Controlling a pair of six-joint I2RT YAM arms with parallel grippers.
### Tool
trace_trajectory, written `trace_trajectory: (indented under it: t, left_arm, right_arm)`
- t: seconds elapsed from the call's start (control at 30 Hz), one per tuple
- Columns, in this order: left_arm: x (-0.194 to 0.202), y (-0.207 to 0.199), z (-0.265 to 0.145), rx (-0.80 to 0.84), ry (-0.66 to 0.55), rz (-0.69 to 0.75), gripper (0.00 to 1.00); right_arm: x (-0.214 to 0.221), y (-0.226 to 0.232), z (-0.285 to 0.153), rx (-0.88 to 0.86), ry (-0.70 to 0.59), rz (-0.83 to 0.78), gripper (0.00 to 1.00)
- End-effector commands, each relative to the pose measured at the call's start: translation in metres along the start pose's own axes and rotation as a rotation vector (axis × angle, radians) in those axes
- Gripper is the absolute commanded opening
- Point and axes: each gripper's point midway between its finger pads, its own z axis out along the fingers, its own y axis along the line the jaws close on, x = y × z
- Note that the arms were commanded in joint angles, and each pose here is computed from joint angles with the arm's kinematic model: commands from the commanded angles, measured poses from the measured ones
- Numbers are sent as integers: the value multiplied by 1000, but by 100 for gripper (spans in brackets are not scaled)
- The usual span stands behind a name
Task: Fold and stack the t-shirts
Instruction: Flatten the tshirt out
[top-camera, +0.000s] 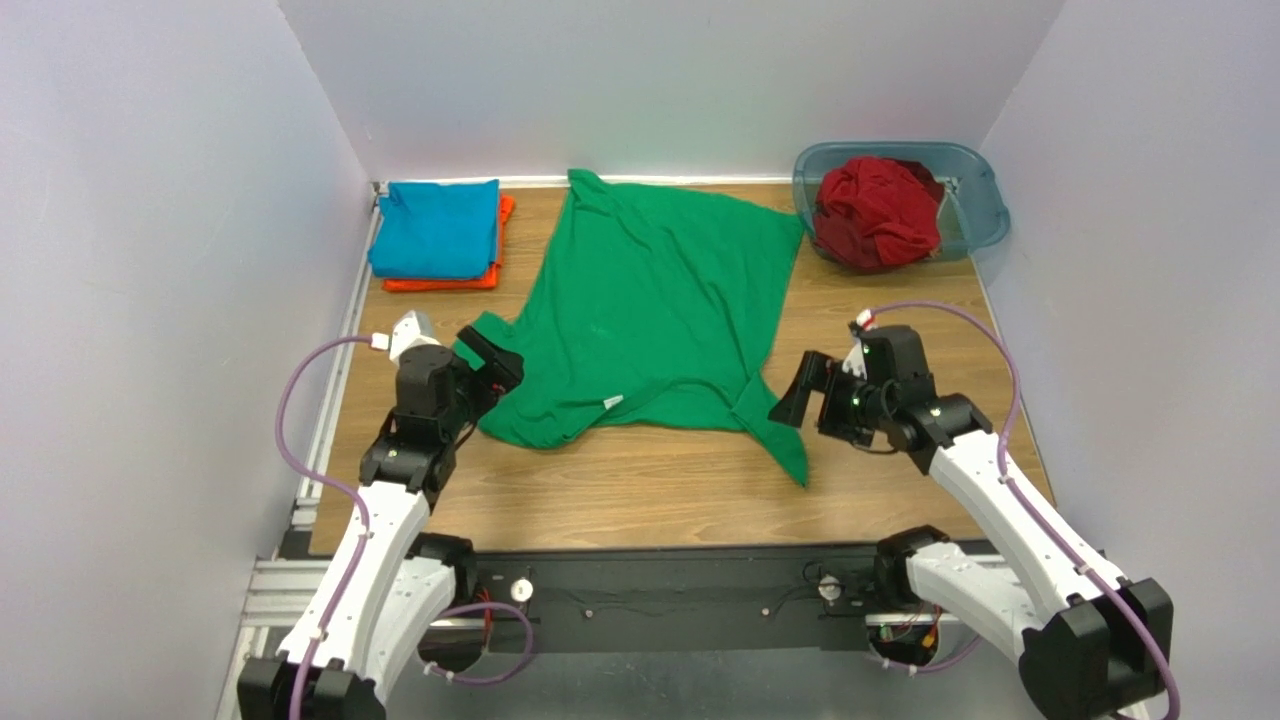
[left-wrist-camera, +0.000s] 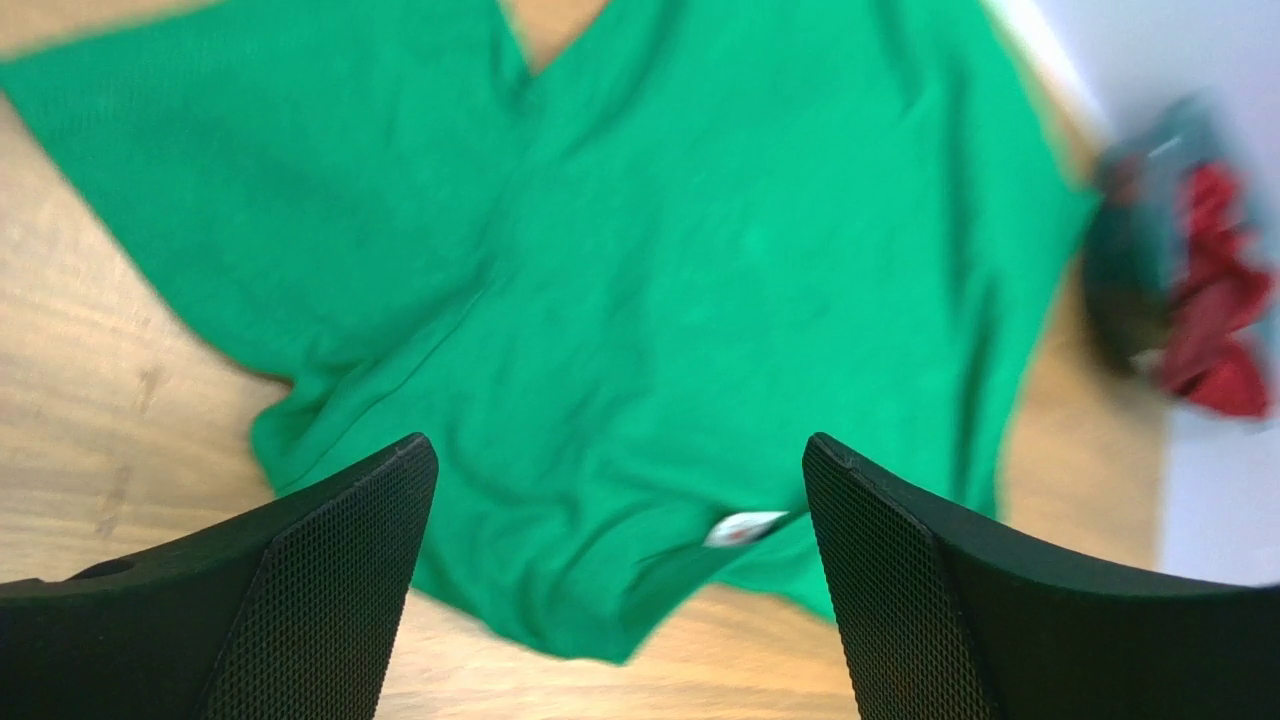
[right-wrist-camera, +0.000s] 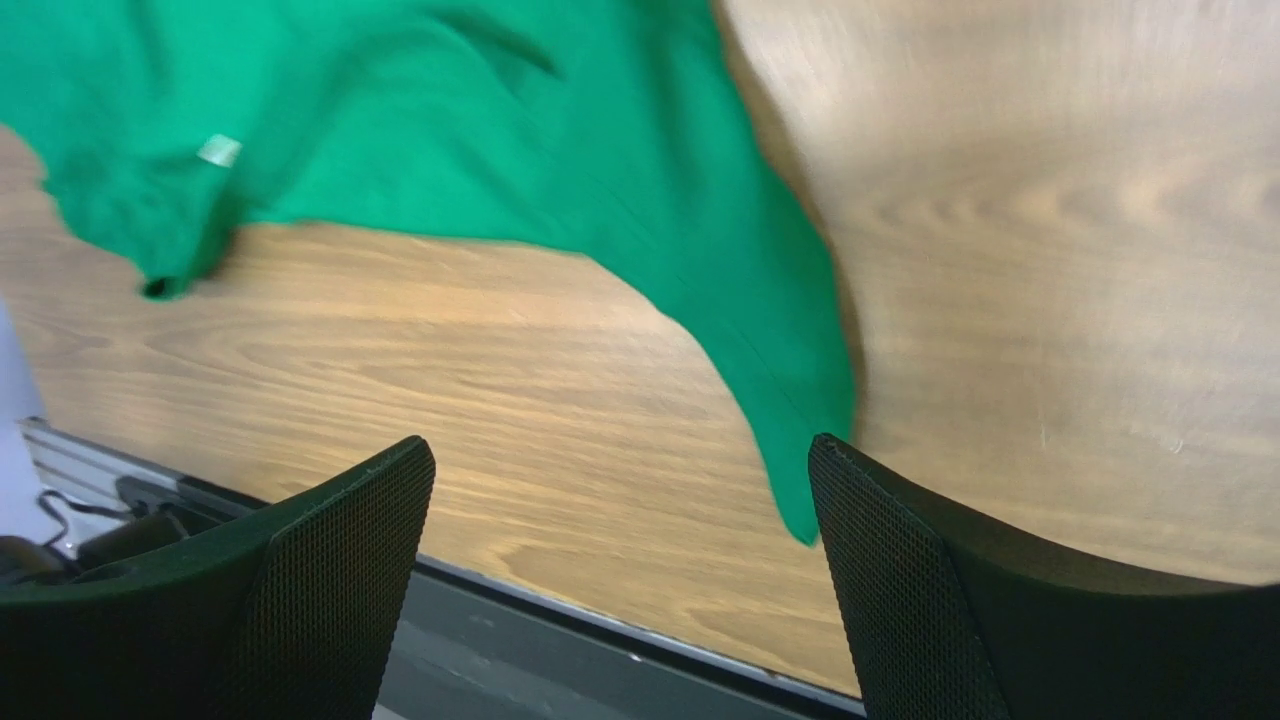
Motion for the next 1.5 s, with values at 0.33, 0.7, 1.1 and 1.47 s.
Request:
trace_trajectory:
  t: [0.33, 0.7, 1.1, 1.47]
  left_arm:
    - [-24, -75, 35, 232, 49, 96, 98]
    - [30, -33, 107, 120, 252, 112, 98]
    - [45, 7, 121, -6, 293, 108, 98]
    - [44, 23, 120, -70, 281, 103, 98]
  right_arm:
    - [-65, 120, 60, -314, 59, -465, 100]
    - [-42, 135, 154, -450, 239, -899, 100]
    - [6, 115, 179, -394, 407, -934, 97]
    - [27, 115, 156, -320, 405, -933, 25]
